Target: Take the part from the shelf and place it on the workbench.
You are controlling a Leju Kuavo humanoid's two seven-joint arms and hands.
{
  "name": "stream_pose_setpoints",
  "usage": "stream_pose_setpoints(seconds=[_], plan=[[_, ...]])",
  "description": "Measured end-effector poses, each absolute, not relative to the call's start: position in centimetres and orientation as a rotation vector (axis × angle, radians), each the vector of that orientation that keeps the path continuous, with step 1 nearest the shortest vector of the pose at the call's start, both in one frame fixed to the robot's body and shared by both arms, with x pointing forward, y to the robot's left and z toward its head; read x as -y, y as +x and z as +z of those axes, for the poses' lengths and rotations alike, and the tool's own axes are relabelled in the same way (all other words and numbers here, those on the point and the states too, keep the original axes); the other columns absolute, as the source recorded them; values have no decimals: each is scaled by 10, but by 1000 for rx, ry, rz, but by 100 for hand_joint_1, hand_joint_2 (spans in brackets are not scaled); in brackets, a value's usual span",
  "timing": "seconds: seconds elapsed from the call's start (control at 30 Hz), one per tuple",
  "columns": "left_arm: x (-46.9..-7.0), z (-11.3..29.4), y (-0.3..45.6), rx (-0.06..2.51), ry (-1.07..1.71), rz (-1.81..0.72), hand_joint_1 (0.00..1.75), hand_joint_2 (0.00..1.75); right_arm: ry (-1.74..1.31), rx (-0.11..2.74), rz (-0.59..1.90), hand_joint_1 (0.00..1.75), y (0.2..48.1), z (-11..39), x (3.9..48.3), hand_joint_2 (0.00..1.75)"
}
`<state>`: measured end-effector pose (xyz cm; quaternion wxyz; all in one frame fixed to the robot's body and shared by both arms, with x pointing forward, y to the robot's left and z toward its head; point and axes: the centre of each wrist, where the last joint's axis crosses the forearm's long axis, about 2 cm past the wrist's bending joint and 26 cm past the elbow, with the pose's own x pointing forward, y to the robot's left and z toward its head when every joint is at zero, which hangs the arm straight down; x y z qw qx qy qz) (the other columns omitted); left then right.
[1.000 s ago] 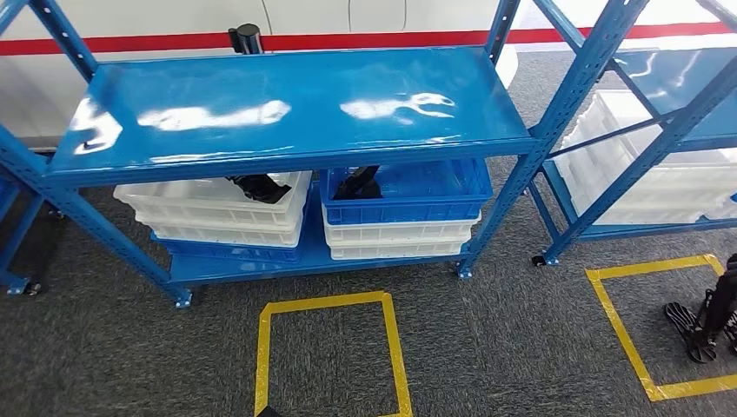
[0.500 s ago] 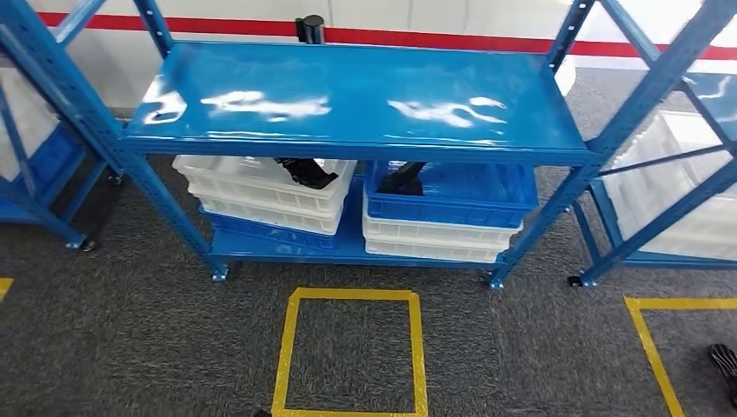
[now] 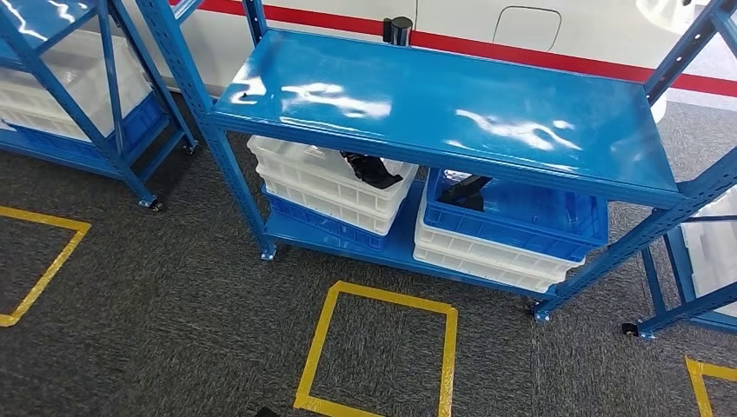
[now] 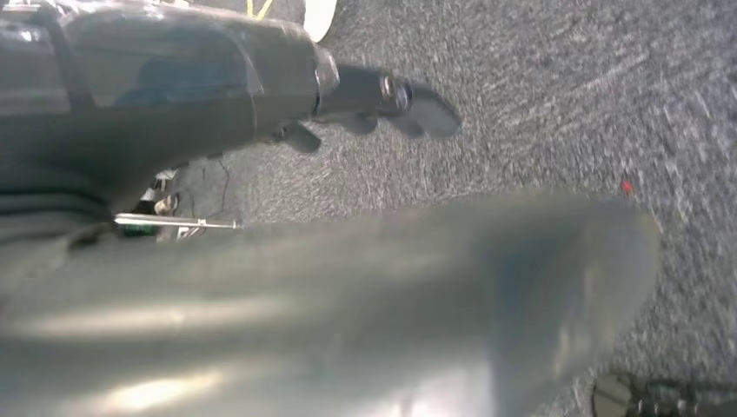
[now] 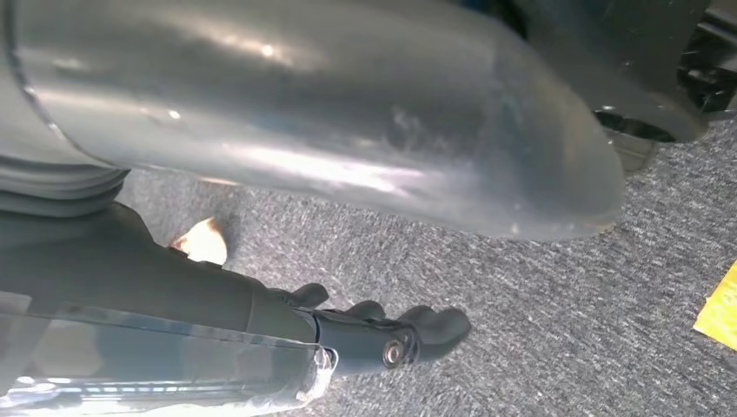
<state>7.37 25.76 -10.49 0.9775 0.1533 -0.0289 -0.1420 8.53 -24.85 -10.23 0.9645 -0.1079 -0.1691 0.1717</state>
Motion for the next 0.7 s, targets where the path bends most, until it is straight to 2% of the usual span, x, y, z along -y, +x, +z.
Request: stream_pose_setpoints(seconds=[0.33, 0.4, 0.47, 0.53, 0.7], plan=[[-259, -105, 72, 48, 306, -282, 0, 0, -202, 335, 350, 0, 77, -103, 244, 0], [-259, -105, 73, 51, 306, -282, 0, 87, -202, 335, 349, 0, 78, -103, 245, 0], [-259, -105, 73, 57, 297, -282, 0, 175, -202, 335, 345, 0, 78, -103, 245, 87], [-259, -105, 73, 56, 280, -278, 0, 175, -204, 331, 338, 0, 78, -103, 245, 175], [-260, -106, 72, 51, 265, -273, 0, 175, -208, 323, 329, 0, 77, -103, 245, 175]])
